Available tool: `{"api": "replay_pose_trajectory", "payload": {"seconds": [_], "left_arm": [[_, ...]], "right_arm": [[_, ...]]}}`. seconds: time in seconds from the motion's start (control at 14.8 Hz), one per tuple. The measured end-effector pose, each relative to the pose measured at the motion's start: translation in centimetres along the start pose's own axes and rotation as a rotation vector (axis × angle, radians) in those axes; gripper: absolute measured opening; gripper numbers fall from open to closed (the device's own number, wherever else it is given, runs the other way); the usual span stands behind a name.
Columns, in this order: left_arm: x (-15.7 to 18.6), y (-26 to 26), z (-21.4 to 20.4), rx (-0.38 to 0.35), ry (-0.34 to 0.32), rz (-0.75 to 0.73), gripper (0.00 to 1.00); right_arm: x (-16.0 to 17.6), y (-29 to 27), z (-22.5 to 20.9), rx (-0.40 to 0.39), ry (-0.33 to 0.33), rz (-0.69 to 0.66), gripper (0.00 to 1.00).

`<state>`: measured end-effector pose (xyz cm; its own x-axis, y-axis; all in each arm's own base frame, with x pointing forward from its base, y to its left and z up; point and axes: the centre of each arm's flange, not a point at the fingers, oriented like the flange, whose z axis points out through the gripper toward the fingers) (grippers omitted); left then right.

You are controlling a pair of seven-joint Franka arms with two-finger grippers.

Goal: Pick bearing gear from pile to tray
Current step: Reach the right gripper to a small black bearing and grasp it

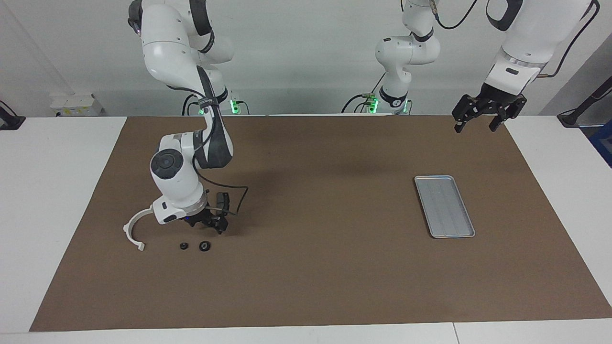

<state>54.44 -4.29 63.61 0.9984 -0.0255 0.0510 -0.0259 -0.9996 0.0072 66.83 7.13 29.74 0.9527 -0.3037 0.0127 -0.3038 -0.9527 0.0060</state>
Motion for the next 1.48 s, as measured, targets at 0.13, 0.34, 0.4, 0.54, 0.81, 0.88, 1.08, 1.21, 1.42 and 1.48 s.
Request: {"api": "replay_pose_trajectory", "payload": {"seconds": [0.13, 0.34, 0.4, 0.54, 0.81, 0.88, 1.08, 1.21, 1.42, 1.48], "left_arm": [[0.0, 0.0, 0.0, 0.0, 0.001, 0.0, 1.0], [0.0, 0.0, 0.0, 0.0, 0.001, 0.0, 1.0], [0.0, 0.0, 0.0, 0.0, 0.001, 0.0, 1.0], [0.0, -0.3, 0.0, 0.0, 0.0, -0.005, 1.0], [0.0, -0.5, 0.0, 0.0, 0.001, -0.009, 1.0], [0.0, -0.5, 0.0, 0.0, 0.001, -0.009, 1.0], [0.0, -0.8, 0.3, 0.001, -0.006, -0.015, 1.0], [-0.1, -0.9, 1.1, 0.001, -0.012, -0.017, 1.0], [-0.4, -1.3, 2.0, 0.002, -0.024, -0.024, 1.0], [-0.5, -1.5, 2.1, 0.002, -0.024, -0.028, 1.0]], "right_arm": [[0.6, 0.1, 0.7, -0.007, 0.01, -0.001, 1.0], [1.9, 0.1, 0.8, -0.007, 0.028, 0.002, 1.0], [2.2, -0.1, 1.0, -0.007, 0.032, 0.002, 1.0], [2.7, -0.2, 1.3, -0.006, 0.036, 0.004, 1.0], [3.0, -0.2, 1.7, -0.007, 0.036, 0.025, 1.0], [3.0, -0.2, 1.9, -0.008, 0.033, 0.032, 0.99], [3.2, -0.3, 2.1, -0.006, 0.035, 0.045, 0.91], [3.3, -0.4, 1.8, -0.003, 0.041, 0.054, 0.8], [3.5, -0.5, 1.4, 0.0, 0.048, 0.056, 0.61], [3.5, -0.5, 1.4, 0.0, 0.048, 0.058, 0.6]]}}
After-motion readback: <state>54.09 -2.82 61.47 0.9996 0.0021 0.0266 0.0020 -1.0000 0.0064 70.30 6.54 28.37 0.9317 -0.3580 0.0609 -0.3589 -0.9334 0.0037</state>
